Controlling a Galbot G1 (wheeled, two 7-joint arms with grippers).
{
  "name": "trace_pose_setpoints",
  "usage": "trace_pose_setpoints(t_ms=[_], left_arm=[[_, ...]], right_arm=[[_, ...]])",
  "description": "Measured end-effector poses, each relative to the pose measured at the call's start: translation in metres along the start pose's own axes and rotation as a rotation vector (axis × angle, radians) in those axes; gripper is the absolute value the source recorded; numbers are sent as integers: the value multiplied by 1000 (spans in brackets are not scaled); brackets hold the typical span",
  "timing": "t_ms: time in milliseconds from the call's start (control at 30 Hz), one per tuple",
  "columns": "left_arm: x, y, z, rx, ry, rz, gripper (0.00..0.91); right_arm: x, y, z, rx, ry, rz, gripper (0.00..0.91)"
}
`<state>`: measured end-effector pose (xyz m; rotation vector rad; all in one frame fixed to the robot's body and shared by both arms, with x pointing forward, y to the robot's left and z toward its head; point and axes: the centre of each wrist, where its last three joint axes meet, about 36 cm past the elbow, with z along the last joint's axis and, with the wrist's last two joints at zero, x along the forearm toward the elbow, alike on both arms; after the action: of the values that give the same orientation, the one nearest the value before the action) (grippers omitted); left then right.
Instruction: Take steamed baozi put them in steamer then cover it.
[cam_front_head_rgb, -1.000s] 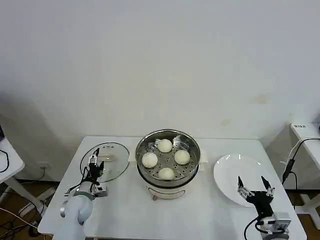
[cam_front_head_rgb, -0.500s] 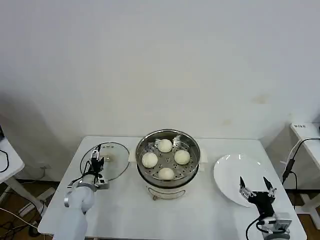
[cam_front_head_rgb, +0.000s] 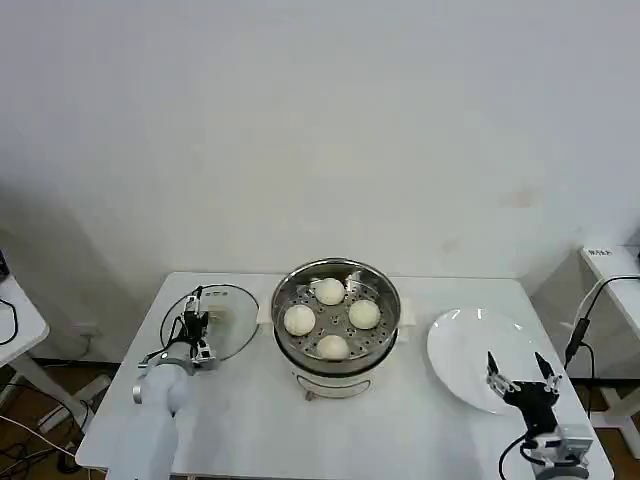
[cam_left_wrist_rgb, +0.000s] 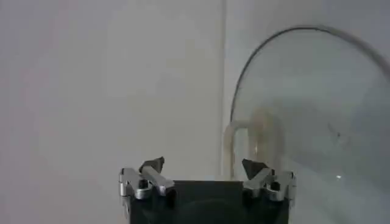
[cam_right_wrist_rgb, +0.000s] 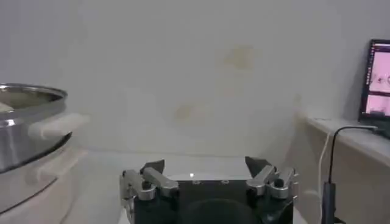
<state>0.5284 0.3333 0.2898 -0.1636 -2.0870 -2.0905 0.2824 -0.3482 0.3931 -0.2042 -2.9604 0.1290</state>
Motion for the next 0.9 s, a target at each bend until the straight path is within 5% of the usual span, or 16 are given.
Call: trace_pose_setpoints(t_ms=[633, 700, 767, 900], left_arm=[[-21, -3, -3, 53, 13, -20, 907], [-21, -6, -2, 56, 13, -14, 766], [-21, -9, -2, 63, 12, -12, 484], [-19, -15, -8, 85, 5, -8, 171]], right_arm=[[9, -4, 2, 4, 17, 7, 907], [9, -3, 3, 3, 18, 5, 907], [9, -3, 3, 4, 20, 4, 907], [9, -4, 4, 7, 23, 3, 907]])
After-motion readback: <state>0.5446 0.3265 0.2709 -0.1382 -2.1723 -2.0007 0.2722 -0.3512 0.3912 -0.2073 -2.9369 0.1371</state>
